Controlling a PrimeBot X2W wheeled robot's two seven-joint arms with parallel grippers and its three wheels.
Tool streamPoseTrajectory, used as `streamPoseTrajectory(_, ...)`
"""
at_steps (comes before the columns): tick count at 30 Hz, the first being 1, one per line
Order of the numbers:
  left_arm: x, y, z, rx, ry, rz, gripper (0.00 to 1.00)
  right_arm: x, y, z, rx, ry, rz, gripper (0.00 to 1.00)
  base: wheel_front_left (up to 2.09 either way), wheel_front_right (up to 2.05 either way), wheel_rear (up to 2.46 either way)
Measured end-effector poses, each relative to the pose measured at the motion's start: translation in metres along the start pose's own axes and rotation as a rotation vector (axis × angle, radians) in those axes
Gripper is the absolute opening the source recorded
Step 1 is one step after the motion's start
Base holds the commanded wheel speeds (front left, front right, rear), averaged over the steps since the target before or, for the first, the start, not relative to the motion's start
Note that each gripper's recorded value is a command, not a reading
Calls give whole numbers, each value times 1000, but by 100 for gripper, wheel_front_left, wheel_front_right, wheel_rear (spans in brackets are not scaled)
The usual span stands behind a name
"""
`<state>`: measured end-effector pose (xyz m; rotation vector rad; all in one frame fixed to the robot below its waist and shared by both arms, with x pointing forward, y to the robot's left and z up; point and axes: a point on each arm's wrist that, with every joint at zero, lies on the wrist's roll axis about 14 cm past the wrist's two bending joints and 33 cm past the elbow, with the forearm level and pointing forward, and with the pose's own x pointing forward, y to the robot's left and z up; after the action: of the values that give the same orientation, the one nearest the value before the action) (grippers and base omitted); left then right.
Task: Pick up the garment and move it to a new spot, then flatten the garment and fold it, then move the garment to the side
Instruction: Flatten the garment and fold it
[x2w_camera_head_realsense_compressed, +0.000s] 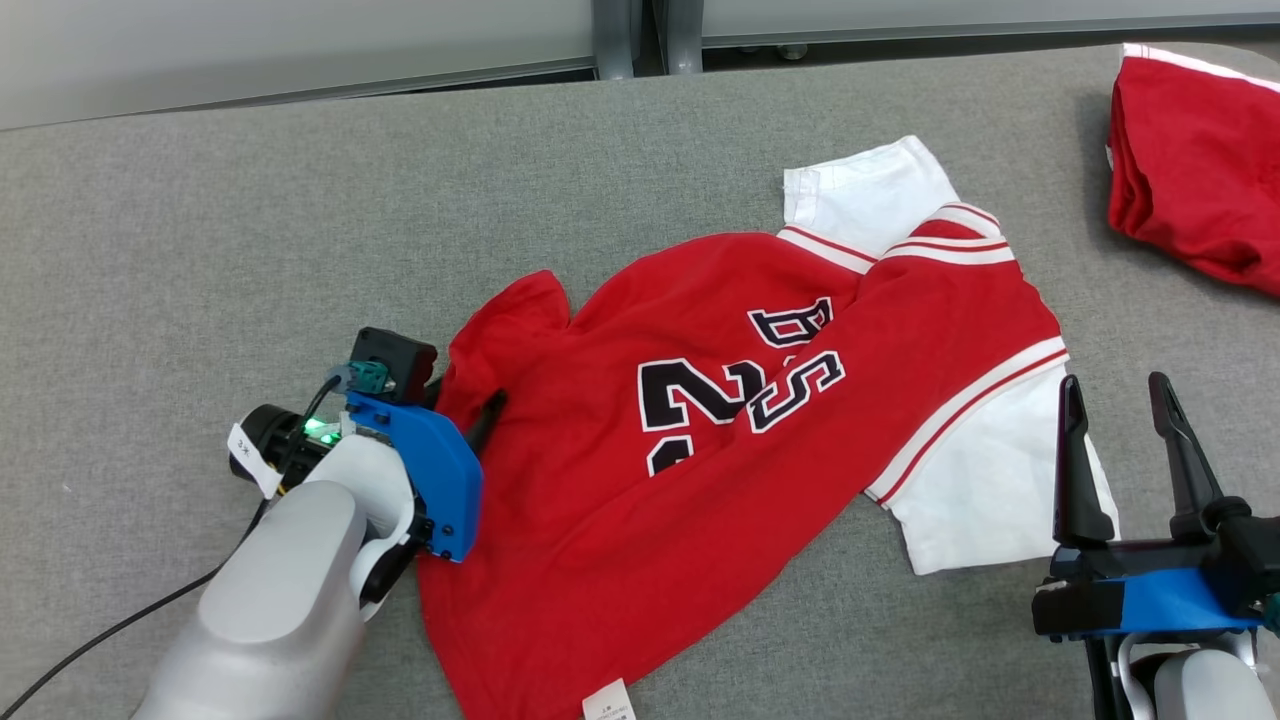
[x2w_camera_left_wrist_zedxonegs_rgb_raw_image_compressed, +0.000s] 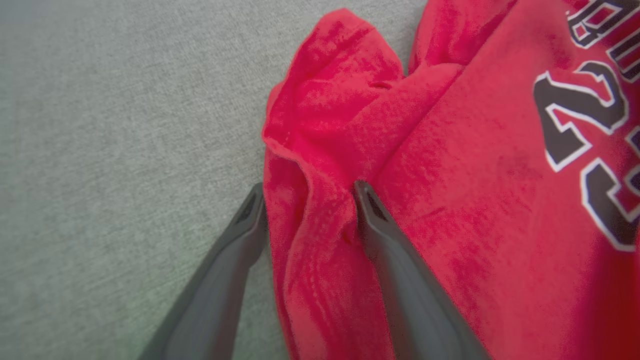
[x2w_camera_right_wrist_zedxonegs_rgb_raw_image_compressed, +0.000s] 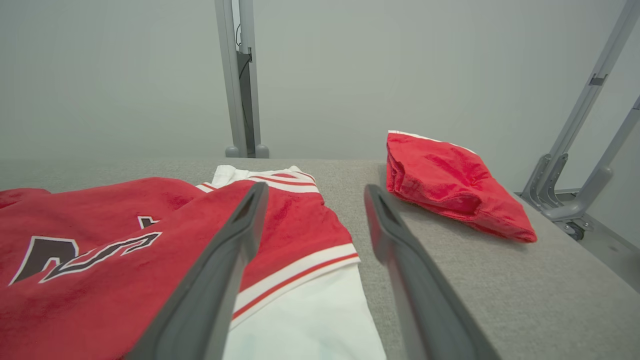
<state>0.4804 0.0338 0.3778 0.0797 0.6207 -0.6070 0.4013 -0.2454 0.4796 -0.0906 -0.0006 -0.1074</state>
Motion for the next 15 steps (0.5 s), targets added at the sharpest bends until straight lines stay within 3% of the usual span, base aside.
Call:
streamPoseTrajectory(8,0,5,22,22,-75,0,0,3,2,3,4,-13,5,100,0,0,0)
streamPoseTrajectory(15,-5,53,67,45,-189,93,0,1,-4,2,9,-10,-13,100,0,0,0)
